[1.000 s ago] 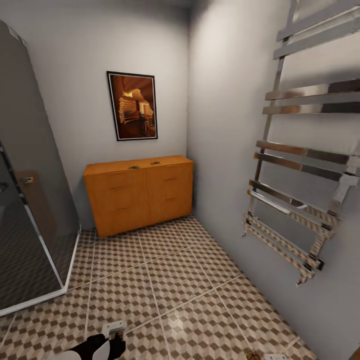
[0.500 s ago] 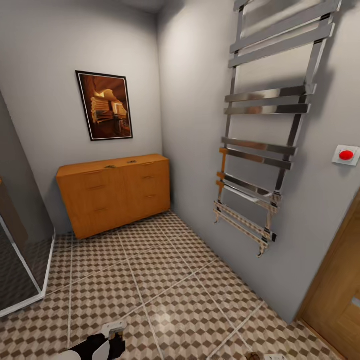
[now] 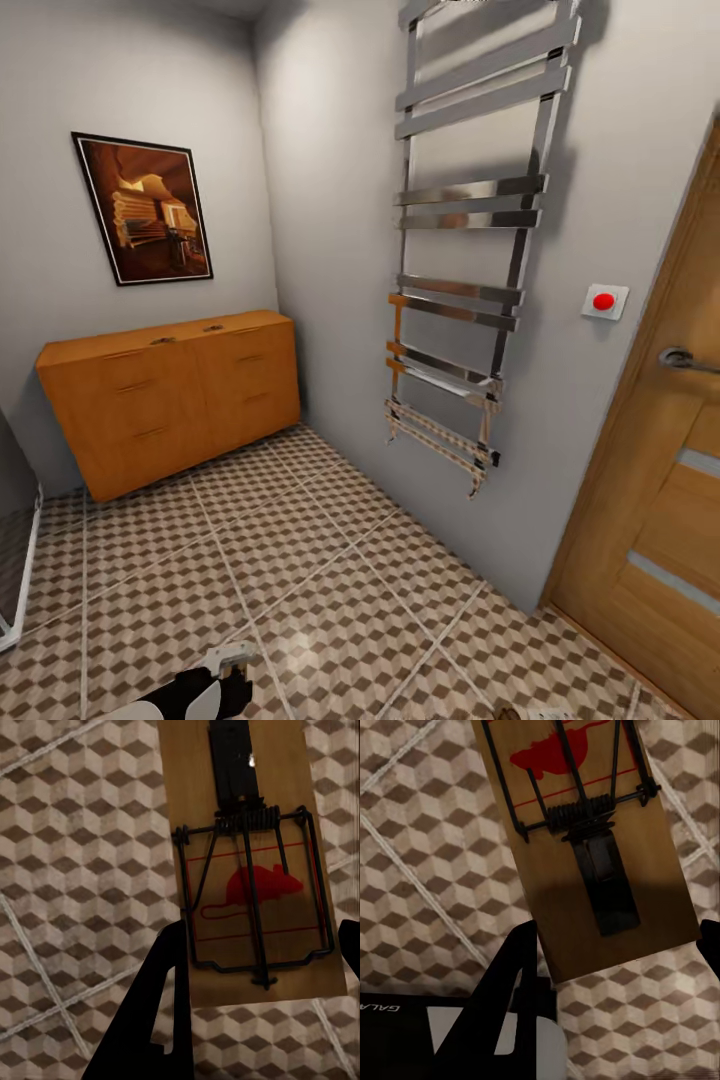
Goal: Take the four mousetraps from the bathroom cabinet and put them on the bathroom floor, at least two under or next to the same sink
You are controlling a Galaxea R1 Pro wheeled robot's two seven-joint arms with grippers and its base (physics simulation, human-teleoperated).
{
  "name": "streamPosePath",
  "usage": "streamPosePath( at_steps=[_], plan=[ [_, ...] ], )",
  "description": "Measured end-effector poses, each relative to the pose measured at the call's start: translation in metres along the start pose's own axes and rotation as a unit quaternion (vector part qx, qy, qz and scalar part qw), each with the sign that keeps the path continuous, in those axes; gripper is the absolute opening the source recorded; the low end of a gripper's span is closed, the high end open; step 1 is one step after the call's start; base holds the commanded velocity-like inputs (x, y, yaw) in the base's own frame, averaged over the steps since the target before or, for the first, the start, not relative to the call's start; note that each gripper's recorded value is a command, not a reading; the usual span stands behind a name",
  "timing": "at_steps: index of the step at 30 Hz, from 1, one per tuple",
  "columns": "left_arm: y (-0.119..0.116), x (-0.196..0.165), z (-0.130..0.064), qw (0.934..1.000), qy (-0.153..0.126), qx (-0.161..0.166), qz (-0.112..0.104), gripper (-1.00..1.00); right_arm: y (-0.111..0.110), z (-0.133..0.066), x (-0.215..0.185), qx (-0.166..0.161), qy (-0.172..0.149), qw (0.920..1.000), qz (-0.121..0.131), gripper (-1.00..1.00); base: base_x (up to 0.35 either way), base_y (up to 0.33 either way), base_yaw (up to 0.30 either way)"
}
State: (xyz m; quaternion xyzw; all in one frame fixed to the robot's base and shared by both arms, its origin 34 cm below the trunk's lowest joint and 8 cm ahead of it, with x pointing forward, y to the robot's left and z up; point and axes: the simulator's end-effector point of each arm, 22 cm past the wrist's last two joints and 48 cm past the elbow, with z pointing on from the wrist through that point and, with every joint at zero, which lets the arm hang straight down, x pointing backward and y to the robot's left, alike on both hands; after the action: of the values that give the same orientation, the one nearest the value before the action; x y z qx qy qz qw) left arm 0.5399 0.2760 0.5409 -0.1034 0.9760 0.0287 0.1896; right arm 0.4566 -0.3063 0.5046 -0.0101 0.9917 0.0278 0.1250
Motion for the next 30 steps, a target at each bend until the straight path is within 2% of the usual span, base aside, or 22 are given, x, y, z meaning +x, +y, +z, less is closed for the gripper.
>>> streamPosePath(
  at_steps=[30],
  plan=[
    [-0.0002, -0.0007, -0.0001, 1.0, -0.001, 0.0, 0.002, -1.0, 0.0086, 0.0011, -0.0001, -0.005, 0.0, 1.0, 0.0, -1.0, -0.026, 0.015, -0.294]
  ],
)
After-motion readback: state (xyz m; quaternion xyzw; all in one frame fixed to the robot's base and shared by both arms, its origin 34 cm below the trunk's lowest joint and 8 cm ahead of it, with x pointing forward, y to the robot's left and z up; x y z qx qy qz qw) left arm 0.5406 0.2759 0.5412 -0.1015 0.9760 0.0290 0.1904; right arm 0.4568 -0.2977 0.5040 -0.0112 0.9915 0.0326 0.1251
